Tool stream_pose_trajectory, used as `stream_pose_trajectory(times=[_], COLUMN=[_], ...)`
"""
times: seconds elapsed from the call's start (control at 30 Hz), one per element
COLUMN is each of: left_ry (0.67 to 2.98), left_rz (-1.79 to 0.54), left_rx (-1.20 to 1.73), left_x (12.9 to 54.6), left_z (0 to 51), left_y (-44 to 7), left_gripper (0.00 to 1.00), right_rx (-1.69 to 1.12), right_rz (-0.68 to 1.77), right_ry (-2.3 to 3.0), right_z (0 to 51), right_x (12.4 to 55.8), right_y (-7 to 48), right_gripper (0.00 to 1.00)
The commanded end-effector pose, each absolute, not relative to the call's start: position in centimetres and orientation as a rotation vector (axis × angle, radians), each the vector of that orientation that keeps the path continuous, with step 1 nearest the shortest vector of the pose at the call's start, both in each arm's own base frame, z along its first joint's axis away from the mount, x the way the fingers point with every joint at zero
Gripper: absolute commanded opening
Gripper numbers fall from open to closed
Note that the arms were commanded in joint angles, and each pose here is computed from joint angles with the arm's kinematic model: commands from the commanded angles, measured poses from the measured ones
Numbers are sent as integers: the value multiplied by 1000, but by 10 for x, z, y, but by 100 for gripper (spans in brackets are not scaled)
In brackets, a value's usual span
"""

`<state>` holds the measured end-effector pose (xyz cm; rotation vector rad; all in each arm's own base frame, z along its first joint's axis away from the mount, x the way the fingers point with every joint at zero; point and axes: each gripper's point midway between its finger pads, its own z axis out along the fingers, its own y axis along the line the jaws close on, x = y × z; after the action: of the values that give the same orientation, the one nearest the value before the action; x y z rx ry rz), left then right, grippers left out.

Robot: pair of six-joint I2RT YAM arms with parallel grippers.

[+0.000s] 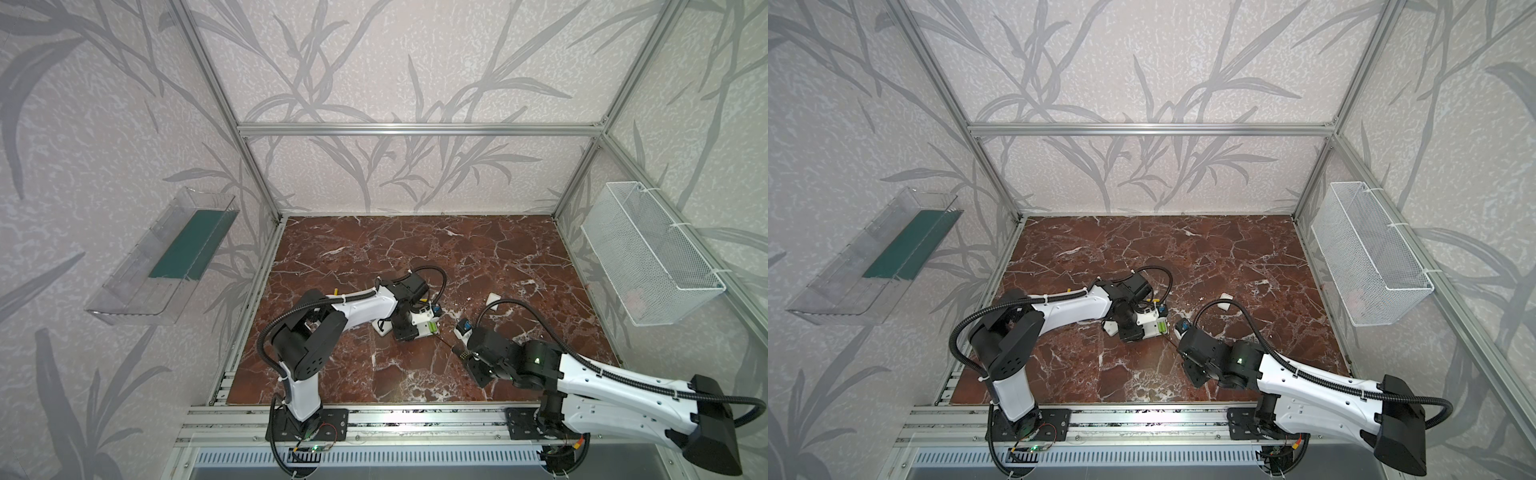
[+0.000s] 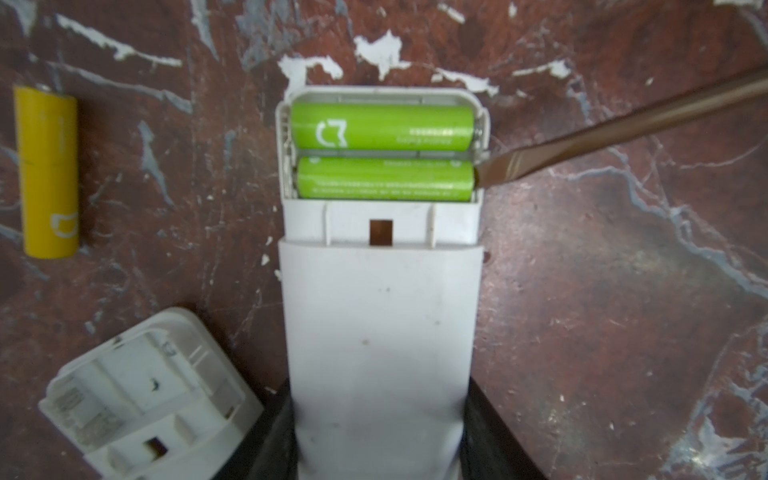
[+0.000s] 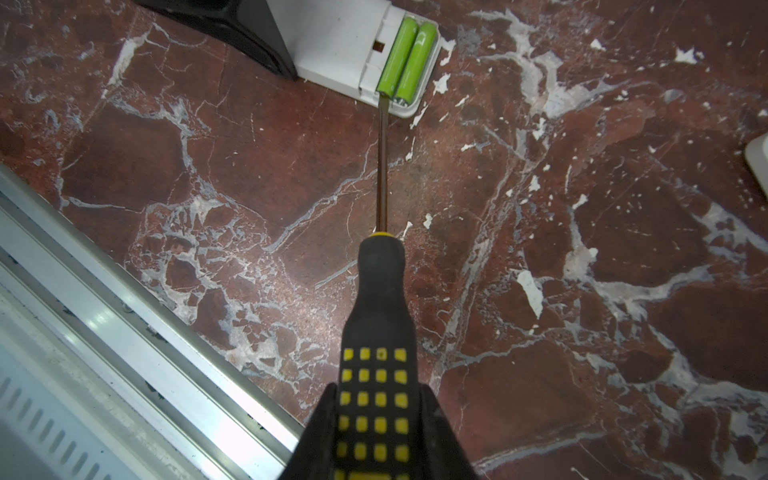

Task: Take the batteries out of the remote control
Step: 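Insert the screwdriver tip beside the nearer green battery with the right gripper, then pry the nearer green battery out of the remote with the screwdriver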

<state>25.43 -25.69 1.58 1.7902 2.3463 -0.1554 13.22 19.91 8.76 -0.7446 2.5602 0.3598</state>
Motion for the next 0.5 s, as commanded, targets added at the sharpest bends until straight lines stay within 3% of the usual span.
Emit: stream_pose_trajectory(times=[0.0,0.47], left_ry=[2455,2453], left_rz=[-79,-111], left_rx=[1863,1864], left_x=[240,236], left_z=[-4,-2], left_y=[-230,-231], left_gripper=[47,47], right_rx=[-644,-611], right_rz=[370,344], right_ry=[2540,2437], right_z=[78,52], right_x=[138,139], right_y=[200,208], right_gripper=[0,0])
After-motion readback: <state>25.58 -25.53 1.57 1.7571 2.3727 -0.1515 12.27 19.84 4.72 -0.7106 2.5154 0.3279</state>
